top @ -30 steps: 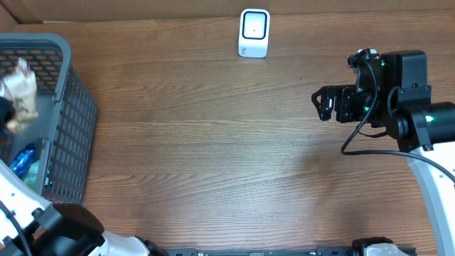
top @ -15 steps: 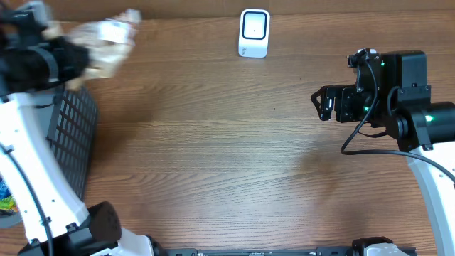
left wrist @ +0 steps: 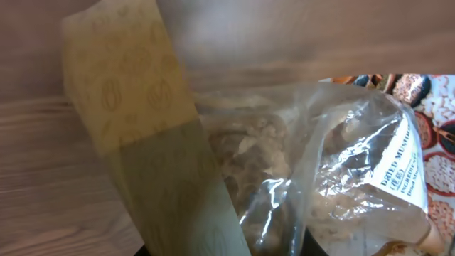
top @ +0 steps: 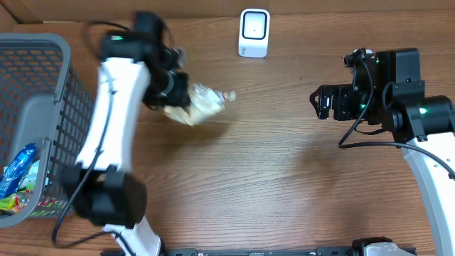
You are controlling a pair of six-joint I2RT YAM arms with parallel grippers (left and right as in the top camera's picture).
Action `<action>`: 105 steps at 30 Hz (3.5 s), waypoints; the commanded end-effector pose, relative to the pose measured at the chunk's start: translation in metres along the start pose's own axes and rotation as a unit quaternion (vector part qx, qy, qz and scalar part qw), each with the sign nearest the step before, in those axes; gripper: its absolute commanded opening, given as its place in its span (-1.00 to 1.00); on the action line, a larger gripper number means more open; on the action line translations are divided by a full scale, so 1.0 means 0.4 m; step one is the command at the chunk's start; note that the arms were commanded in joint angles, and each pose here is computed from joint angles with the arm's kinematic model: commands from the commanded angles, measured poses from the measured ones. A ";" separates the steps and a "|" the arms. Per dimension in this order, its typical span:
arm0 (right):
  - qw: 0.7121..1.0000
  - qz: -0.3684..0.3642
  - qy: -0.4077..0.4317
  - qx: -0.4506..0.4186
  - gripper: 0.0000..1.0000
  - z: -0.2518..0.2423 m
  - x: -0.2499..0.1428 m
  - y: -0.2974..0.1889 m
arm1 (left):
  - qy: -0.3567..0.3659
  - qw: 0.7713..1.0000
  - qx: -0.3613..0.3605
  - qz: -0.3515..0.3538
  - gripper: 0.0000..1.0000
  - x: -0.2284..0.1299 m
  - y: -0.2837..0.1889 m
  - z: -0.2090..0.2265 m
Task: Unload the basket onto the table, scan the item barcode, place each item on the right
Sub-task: 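Grasp the clear cookie bag with the left gripper and place it on the table, then reach the left gripper back into the basket and grasp the blue packet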
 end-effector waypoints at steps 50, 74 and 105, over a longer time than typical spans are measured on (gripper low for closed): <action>1.000 -0.017 -0.005 0.005 1.00 0.012 0.026 -0.019 | -0.658 0.695 0.136 -0.255 0.66 -0.285 -0.522 0.826; 1.000 -0.003 -0.001 0.006 1.00 0.013 0.009 -0.018 | -0.782 0.566 0.179 -0.192 0.56 -0.279 -0.074 1.060; 1.000 -0.006 -0.002 0.011 1.00 0.017 0.012 -0.018 | -0.651 0.725 0.063 -0.217 -0.92 -0.142 0.039 1.009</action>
Point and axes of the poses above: each gripper's point midway between its finger pads, its own y axis out along the fingers, its own z axis along the line the jaws close on, x = y × z, the point moved 1 cm from there along -y, back along the fingers, and after that the axes turned 8 degrees about -y, right-handed, at the moved point
